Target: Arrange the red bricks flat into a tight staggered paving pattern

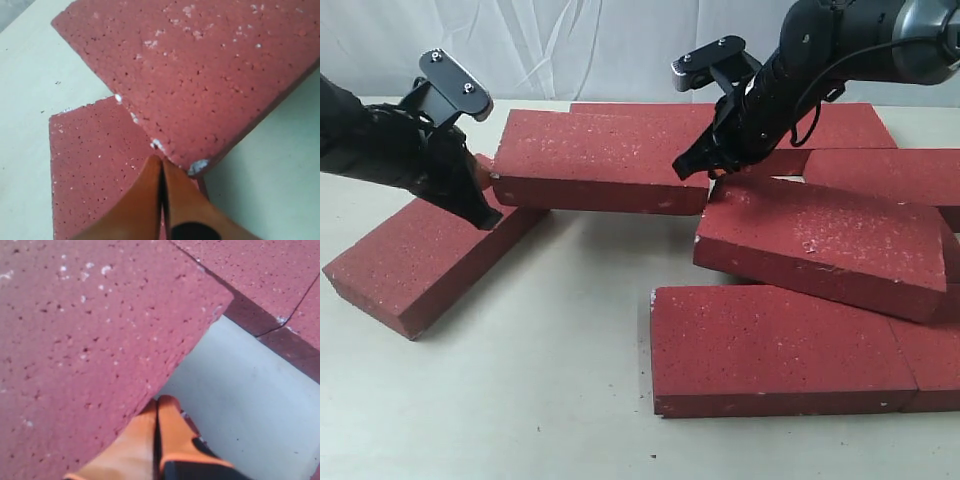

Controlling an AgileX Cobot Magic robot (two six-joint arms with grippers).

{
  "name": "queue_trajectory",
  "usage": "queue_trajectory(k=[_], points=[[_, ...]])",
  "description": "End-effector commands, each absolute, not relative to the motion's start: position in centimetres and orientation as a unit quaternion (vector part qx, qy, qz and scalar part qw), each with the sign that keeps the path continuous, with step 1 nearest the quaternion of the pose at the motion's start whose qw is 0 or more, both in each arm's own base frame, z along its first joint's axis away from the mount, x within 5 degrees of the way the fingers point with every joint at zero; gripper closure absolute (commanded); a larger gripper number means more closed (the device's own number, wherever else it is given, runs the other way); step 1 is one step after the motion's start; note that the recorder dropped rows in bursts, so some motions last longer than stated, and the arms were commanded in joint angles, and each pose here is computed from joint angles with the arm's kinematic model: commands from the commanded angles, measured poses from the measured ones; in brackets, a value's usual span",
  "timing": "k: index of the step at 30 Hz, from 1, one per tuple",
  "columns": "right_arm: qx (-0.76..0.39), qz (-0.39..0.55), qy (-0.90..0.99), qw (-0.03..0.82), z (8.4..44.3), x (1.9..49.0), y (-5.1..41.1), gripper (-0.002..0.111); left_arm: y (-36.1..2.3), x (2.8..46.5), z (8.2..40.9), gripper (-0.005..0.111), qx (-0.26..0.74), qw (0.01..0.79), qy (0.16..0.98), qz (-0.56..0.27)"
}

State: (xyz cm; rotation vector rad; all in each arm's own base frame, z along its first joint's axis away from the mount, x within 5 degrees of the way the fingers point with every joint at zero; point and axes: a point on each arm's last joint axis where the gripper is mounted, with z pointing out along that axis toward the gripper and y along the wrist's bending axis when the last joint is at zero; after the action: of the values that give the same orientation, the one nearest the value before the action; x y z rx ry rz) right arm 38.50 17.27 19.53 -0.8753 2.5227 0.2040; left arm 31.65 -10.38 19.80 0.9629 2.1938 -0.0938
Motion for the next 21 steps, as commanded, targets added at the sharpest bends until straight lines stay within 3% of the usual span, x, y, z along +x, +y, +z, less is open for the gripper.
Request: queue_trajectory(k=[1, 16, 21], points=[[-0.314, 0.061, 0.917, 0.239, 20.0, 38.4, 17.9, 0.109, -10.9, 31.5, 20.0, 0.107, 0.370, 0.360, 0.855, -0.056], [-0.336, 0.082, 0.906, 0.243, 20.7, 37.7, 19.0, 0.109, -8.1, 32.4, 20.0, 0.107, 0.312, 0.365, 0.876, -0.051], [-0.343, 0.065, 0.902, 0.254, 23.2, 37.2, 18.0, 0.109, -8.0, 32.5, 20.1, 0.107, 0.308, 0.370, 0.875, -0.046]])
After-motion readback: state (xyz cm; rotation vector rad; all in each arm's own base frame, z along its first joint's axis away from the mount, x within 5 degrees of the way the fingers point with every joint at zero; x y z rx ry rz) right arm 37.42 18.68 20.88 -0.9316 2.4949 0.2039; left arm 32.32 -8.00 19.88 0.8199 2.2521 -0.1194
